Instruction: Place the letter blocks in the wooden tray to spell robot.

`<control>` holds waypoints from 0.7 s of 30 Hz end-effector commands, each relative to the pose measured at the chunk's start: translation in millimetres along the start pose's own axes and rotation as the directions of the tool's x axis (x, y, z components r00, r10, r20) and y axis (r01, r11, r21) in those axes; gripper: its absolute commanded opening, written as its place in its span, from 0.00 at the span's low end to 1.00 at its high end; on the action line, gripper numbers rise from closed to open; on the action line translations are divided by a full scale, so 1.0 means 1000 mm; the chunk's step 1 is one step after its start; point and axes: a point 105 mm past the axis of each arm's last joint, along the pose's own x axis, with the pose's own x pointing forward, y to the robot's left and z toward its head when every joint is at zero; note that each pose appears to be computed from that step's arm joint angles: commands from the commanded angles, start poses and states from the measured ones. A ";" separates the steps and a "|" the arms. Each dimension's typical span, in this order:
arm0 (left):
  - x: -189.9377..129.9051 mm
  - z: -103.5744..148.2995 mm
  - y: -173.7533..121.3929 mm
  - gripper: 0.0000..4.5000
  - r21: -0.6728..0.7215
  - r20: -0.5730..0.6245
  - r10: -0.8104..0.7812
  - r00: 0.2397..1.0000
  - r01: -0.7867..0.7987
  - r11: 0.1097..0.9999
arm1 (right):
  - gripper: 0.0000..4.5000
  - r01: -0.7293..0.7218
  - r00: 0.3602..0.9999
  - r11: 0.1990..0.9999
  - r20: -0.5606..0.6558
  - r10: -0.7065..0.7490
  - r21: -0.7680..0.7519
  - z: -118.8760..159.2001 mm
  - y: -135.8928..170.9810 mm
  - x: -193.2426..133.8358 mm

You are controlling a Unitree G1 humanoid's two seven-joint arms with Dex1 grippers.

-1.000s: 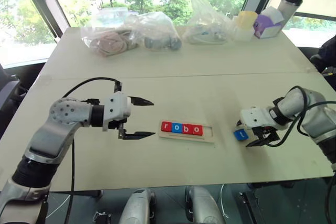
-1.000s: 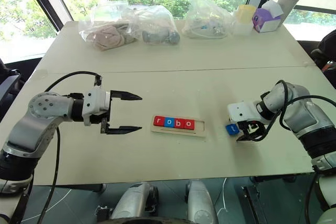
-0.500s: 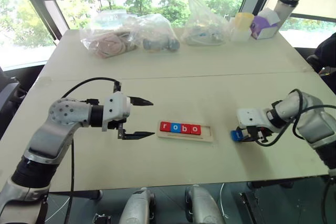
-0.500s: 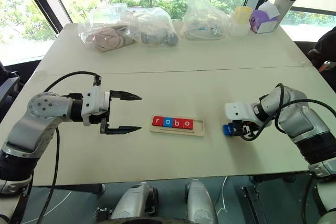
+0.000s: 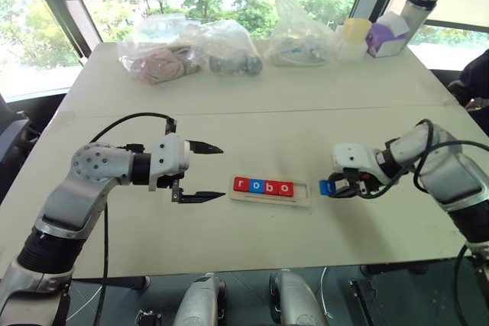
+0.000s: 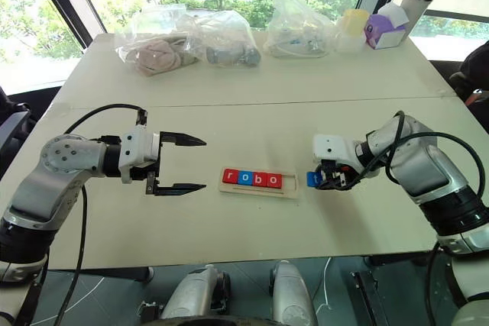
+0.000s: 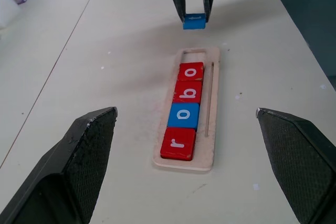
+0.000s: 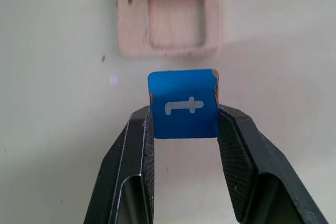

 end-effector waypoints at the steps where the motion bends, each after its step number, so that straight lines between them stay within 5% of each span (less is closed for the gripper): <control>1: -0.002 0.010 0.002 1.00 0.040 0.023 0.015 1.000 -0.016 0.999 | 0.25 -0.005 1.000 1.000 0.025 0.005 -0.004 0.017 0.001 0.000; 21: -0.002 0.012 0.000 1.00 0.032 0.025 0.022 0.999 -0.023 0.999 | 0.25 -0.013 0.999 1.000 -0.036 0.013 -0.001 0.029 -0.004 0.029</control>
